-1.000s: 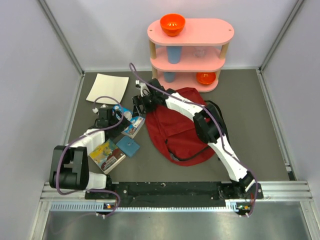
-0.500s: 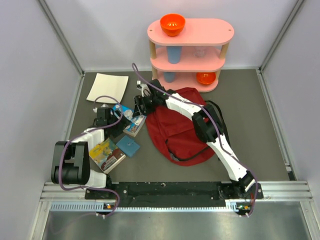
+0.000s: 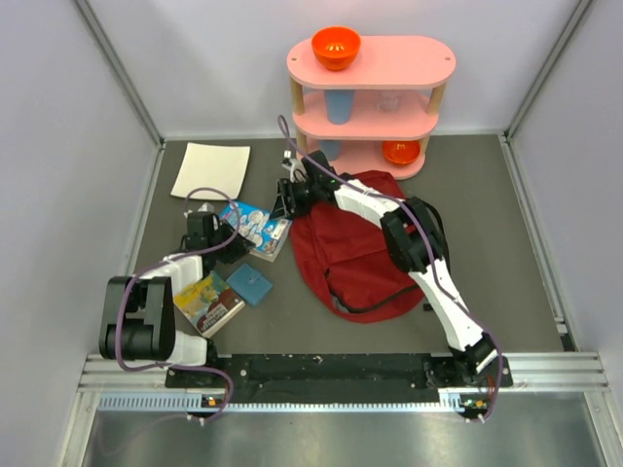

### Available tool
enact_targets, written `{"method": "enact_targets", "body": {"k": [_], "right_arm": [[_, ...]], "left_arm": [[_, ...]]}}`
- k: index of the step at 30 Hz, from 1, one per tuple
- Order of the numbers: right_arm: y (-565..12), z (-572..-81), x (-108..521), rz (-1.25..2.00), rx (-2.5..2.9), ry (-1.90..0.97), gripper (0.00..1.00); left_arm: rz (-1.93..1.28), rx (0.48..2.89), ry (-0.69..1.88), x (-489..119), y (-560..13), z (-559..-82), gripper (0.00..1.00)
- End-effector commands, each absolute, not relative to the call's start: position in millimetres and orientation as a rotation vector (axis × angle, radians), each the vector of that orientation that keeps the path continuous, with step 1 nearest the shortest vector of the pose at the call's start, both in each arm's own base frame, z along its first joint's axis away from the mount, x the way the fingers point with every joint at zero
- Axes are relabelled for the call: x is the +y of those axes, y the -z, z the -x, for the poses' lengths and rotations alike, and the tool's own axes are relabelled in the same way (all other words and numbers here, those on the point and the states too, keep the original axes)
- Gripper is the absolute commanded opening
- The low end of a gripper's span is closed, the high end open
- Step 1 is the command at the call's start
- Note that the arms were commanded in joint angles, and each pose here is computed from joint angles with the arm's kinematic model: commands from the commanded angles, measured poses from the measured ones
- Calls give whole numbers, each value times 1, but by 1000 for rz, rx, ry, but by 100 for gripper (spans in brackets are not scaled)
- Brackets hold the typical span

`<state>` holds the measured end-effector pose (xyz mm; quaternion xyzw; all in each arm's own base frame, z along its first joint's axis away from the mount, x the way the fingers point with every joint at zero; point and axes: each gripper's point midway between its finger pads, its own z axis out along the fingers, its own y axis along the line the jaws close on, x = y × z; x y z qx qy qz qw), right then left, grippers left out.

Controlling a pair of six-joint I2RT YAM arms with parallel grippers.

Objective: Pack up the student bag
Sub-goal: Pick up the book from the center of the board.

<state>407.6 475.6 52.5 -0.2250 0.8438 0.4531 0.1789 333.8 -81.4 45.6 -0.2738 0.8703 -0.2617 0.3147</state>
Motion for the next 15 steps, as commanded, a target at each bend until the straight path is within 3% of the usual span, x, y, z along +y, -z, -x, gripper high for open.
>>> {"method": "enact_targets", "body": {"k": [1, 5, 6, 10, 12, 15], "right_arm": [[-118, -349, 501, 743, 2296, -1591, 54], [-117, -341, 500, 752, 2305, -1627, 54], [-116, -338, 502, 759, 2308, -1627, 54], [-119, -334, 502, 779, 2299, -1623, 54], [-120, -332, 502, 782, 2298, -1625, 54], [-120, -330, 502, 784, 2303, -1622, 54]], "left_arm": [[527, 2052, 890, -107, -113, -366, 30], [534, 2039, 910, -109, -115, -366, 38], [536, 2034, 911, -108, -115, -367, 44], [543, 2032, 927, -110, -114, -368, 43], [552, 2029, 928, -110, -114, -369, 40], [555, 2026, 929, -109, -115, -368, 24]]}}
